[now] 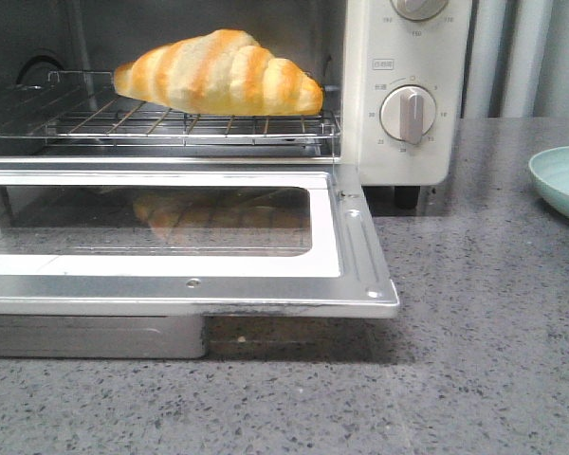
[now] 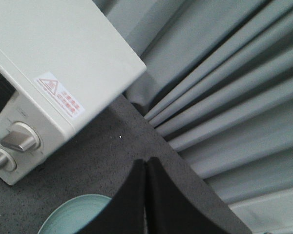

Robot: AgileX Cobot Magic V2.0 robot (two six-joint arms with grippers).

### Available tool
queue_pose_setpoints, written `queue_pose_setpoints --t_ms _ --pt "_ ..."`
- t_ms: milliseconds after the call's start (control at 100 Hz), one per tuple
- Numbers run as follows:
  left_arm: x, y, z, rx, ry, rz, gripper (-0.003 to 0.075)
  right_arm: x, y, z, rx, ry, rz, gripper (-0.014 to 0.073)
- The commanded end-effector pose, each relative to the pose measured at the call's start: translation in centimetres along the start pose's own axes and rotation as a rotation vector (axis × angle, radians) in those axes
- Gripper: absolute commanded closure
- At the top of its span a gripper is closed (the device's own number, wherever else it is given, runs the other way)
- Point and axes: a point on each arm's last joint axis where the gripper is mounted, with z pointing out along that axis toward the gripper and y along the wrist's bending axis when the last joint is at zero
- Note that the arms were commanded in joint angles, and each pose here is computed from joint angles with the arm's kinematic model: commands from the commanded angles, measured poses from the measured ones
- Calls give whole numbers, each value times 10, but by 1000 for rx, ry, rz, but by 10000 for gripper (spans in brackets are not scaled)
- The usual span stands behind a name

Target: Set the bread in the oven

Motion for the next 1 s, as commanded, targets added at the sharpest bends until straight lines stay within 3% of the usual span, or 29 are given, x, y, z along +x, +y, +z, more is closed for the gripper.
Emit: queue_pose_setpoints --t_ms 0,370,990 --pt "-15 -1 1 12 -91 -15 741 21 -15 -10 82 12 60 671" --pt "-15 -1 1 12 -91 -15 741 85 -10 -22 74 41 119 671" --pt "-15 -1 1 12 -91 -15 741 90 -16 -28 74 -1 145 671"
